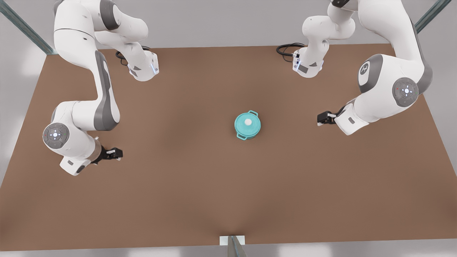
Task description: Open the pot lid and put the potato into the pot
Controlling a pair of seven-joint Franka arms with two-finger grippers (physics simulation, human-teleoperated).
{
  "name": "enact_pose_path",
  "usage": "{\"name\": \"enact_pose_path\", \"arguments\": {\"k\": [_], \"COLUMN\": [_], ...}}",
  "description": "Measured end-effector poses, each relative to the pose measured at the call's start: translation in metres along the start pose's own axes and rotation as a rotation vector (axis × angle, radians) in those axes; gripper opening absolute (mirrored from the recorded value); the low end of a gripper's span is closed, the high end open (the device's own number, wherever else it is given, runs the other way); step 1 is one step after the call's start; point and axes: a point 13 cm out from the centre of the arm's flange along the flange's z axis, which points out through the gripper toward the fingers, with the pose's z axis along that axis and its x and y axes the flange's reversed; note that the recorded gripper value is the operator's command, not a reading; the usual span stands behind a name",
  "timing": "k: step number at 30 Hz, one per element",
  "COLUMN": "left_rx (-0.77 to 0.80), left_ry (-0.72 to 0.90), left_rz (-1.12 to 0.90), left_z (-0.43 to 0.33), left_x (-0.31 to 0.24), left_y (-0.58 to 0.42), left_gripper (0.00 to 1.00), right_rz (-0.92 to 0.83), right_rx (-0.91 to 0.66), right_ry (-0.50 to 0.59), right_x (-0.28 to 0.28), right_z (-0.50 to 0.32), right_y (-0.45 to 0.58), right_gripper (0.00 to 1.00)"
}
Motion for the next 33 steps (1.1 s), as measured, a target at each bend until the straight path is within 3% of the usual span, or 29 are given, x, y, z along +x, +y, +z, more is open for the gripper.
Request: {"name": "enact_pose_path", "arguments": {"k": [5,8,11,15,18,26,33], "left_rx": [-0.047,-0.121,-0.180,-0.240,-0.210,-0.164,-0.193], "left_ry": [0.019,0.063,0.082,0.100,0.053,-0.030,-0.061], "left_rz": [0.055,0.326,0.422,0.250,0.107,-0.123,-0.188], "left_z": [0.018,0.081,0.161,0.244,0.274,0.317,0.326], "left_x": [-0.004,0.023,0.069,0.072,0.053,0.034,0.043], "left_y": [-0.035,-0.232,-0.347,-0.313,-0.299,-0.285,-0.261], "left_gripper": [1.00,1.00,1.00,1.00,1.00,1.00,1.00], "right_rz": [-0.026,-0.018,0.033,0.059,0.080,0.136,0.086], "right_rx": [0.005,0.001,-0.044,-0.101,-0.116,-0.073,-0.012], "right_ry": [-0.032,-0.025,0.050,0.130,0.123,0.131,0.109], "right_x": [-0.007,-0.004,0.037,0.107,0.132,0.141,0.125], "right_z": [-0.004,0.006,0.047,0.087,0.096,0.178,0.227], "right_y": [-0.006,-0.029,-0.055,-0.047,-0.049,-0.108,-0.126], "right_gripper": [1.00,1.00,1.00,1.00,1.00,1.00,1.00]}}
